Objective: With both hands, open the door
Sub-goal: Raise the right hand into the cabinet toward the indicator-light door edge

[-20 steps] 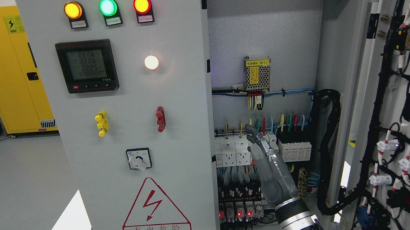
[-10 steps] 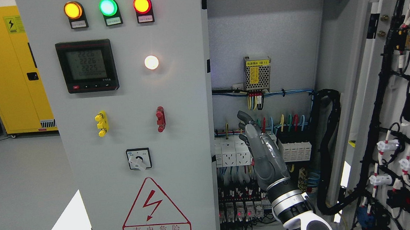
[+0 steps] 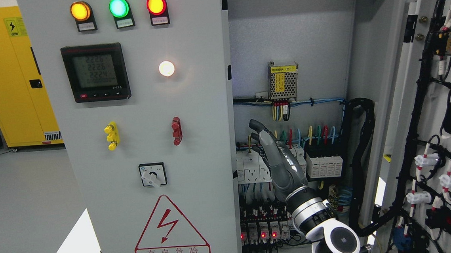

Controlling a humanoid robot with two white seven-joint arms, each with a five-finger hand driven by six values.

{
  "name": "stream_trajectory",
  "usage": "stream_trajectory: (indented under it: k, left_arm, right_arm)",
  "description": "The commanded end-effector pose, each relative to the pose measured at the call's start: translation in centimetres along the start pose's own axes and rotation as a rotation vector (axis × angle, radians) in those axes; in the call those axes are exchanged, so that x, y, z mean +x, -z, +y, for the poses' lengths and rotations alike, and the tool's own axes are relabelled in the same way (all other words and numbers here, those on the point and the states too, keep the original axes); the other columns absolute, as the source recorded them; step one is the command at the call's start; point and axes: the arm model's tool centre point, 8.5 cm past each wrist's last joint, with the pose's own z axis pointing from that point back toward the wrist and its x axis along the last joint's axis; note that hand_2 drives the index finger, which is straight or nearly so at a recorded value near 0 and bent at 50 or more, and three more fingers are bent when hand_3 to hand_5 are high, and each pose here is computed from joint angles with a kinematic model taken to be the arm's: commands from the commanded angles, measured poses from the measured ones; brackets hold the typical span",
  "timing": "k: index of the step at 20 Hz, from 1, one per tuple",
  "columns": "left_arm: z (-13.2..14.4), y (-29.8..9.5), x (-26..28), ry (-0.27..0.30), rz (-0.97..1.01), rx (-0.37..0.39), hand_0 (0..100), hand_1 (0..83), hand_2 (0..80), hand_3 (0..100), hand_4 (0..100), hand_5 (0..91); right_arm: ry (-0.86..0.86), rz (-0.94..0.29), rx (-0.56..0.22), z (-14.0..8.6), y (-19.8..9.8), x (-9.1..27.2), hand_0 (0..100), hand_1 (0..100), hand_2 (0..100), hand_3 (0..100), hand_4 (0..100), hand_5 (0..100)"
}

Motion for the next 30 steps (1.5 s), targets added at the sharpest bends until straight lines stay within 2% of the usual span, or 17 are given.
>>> stream_trajectory:
  k: [1, 3, 11, 14, 19, 23, 27, 30]
  left_arm:
    - [-0.2, 0.0, 0.1, -0.010, -0.002, -0.003, 0, 0.0, 0.0, 2, 0, 0.0]
    - [-0.2, 0.0, 0.1, -0.010, -0.002, -0.003, 0, 0.0, 0.0, 2, 0, 0.0]
    - [-0.2, 0.0, 0.1, -0.010, -0.002, -0.003, 0, 0.0, 0.0, 2, 0, 0.0]
    - [-0.4, 0.1, 0.6, -0.010, -0.015, -0.010, 0, 0.0, 0.0, 2, 0, 0.0]
    - [-0.4, 0.1, 0.6, -0.009, -0.015, -0.010, 0, 0.0, 0.0, 2, 0, 0.0]
    - [-0.4, 0.1, 0.7, -0.009, -0.017, -0.012, 0, 0.0, 0.0, 2, 0, 0.0]
    - [-0.5, 0.1, 0.7, -0.009, -0.017, -0.014, 0, 0.0, 0.0, 2, 0, 0.0]
    - [-0.5, 0.1, 0.7, -0.009, -0.017, -0.014, 0, 0.0, 0.0, 2, 0, 0.0]
  right_arm:
    - [0.012, 0.034, 0.002, -0.8, 0.6, -1.1, 21, 7, 0, 0, 0, 0]
    - [0.011, 0.029, 0.027, -0.7, 1.0, -0.8, 21, 7, 0, 0, 0, 0]
    - [0.014, 0.028, 0.030, -0.8, 1.1, -0.6, 21, 7, 0, 0, 0, 0]
    - [0.015, 0.026, 0.079, -0.4, 1.2, -0.6, 21, 7, 0, 0, 0, 0]
    - [0.019, 0.030, 0.071, -1.0, 1.7, -0.5, 21, 7, 0, 0, 0, 0]
    - [0.131, 0.044, 0.094, -0.9, 1.9, -0.4, 21, 7, 0, 0, 0, 0]
    - [0.135, 0.044, 0.101, -0.9, 2.3, 0.0, 21, 7, 0, 0, 0, 0]
    - [0.140, 0.046, 0.151, -0.7, 2.3, -0.1, 21, 7, 0, 0, 0, 0]
